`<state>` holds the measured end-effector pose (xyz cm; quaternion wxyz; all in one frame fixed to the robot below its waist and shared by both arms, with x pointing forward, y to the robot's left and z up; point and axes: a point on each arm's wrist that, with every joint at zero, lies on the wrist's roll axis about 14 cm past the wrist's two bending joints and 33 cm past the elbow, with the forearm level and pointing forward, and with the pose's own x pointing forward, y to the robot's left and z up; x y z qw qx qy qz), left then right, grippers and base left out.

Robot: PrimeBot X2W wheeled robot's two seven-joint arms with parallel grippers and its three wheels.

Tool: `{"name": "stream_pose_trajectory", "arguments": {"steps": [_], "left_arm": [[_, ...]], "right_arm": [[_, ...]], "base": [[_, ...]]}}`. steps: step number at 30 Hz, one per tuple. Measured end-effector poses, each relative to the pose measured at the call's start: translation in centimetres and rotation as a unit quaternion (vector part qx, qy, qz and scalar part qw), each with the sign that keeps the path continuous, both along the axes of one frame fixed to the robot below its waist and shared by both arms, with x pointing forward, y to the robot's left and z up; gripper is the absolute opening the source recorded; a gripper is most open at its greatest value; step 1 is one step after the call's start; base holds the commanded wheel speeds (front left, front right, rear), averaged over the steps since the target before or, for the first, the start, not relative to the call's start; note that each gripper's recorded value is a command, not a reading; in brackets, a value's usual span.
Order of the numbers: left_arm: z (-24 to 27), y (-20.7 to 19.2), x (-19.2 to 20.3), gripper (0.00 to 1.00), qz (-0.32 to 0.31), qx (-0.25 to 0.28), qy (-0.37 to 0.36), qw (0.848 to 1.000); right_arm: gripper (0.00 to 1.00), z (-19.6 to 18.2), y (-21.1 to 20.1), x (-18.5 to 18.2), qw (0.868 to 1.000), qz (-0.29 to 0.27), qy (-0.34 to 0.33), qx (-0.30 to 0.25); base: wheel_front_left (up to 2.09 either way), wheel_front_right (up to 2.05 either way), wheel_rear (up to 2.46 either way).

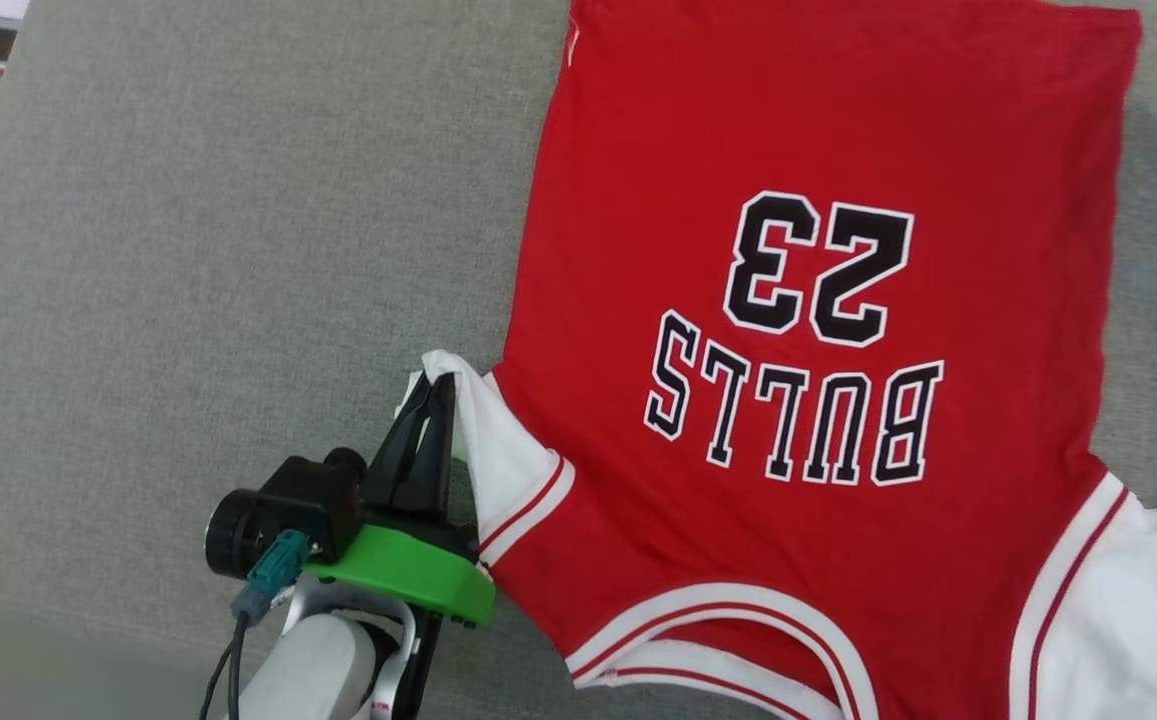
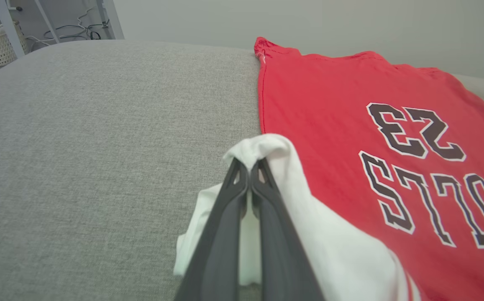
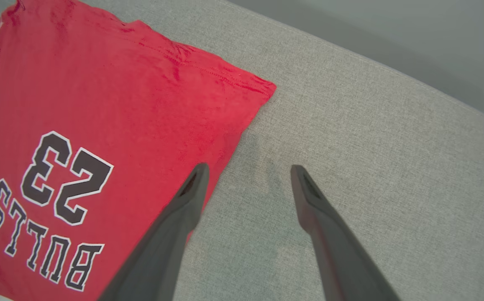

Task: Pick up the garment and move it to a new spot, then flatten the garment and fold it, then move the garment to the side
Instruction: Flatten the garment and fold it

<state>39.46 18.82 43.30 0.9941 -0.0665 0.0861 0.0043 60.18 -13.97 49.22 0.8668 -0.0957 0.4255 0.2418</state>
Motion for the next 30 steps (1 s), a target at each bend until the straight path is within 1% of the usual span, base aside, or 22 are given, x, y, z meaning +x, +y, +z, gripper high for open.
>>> {"name": "stream_pose_trajectory", "arguments": {"steps": [4, 8, 11, 14, 17, 20, 21, 25, 30], "left_arm": [[-0.9, 0.1, 0.8, 0.0, 0.01, 0.001, 0.005, 1.0], [-2.1, 1.0, 1.3, 0.0, 0.028, 0.007, 0.017, 0.999], [-3.3, 1.3, 1.4, 0.0, 0.032, 0.012, 0.03, 0.999], [-4.3, 1.6, 1.6, 0.0, 0.038, 0.013, 0.041, 0.998], [-5.1, 2.0, 1.5, 0.0, 0.042, 0.019, 0.052, 0.998], [-5.5, 2.7, 1.2, 0.0, 0.049, 0.025, 0.058, 0.997], [-5.5, 2.9, 1.2, 0.0, 0.05, 0.028, 0.059, 0.997], [-5.4, 3.3, 1.1, 0.0, 0.056, 0.028, 0.057, 0.996], [-5.1, 3.8, 0.6, 0.0, 0.063, 0.024, 0.055, 0.996]], "right_arm": [[1.0, -3.1, 0.8, 1.9, 0.999, 0.0, 0.038, -0.027], [1.0, -6.5, 2.3, 3.4, 0.997, 0.006, 0.066, -0.033], [1.0, -9.4, 3.8, 3.9, 0.995, 0.015, 0.089, -0.031], [1.0, -12.9, 3.9, 3.7, 0.991, 0.02, 0.118, -0.053], [1.0, -14.4, 4.2, 4.0, 0.99, 0.026, 0.126, -0.054], [1.0, -14.9, 4.4, 4.3, 0.99, 0.031, 0.125, -0.053], [0.0, -14.9, 4.4, 4.4, 0.99, 0.031, 0.125, -0.051], [0.0, -14.4, 4.2, 5.0, 0.993, 0.025, 0.104, -0.043], [0.0, -13.2, 4.5, 4.9, 0.996, 0.024, 0.076, -0.033]], "base": [[0.0, 0.0, 0.0], [0.0, 0.0, 0.0], [0.0, 0.0, 0.0], [0.0, 0.0, 0.0], [0.0, 0.0, 0.0], [0.0, 0.0, 0.0], [0.0, 0.0, 0.0], [0.0, 0.0, 0.0], [0.0, 0.0, 0.0]]}}
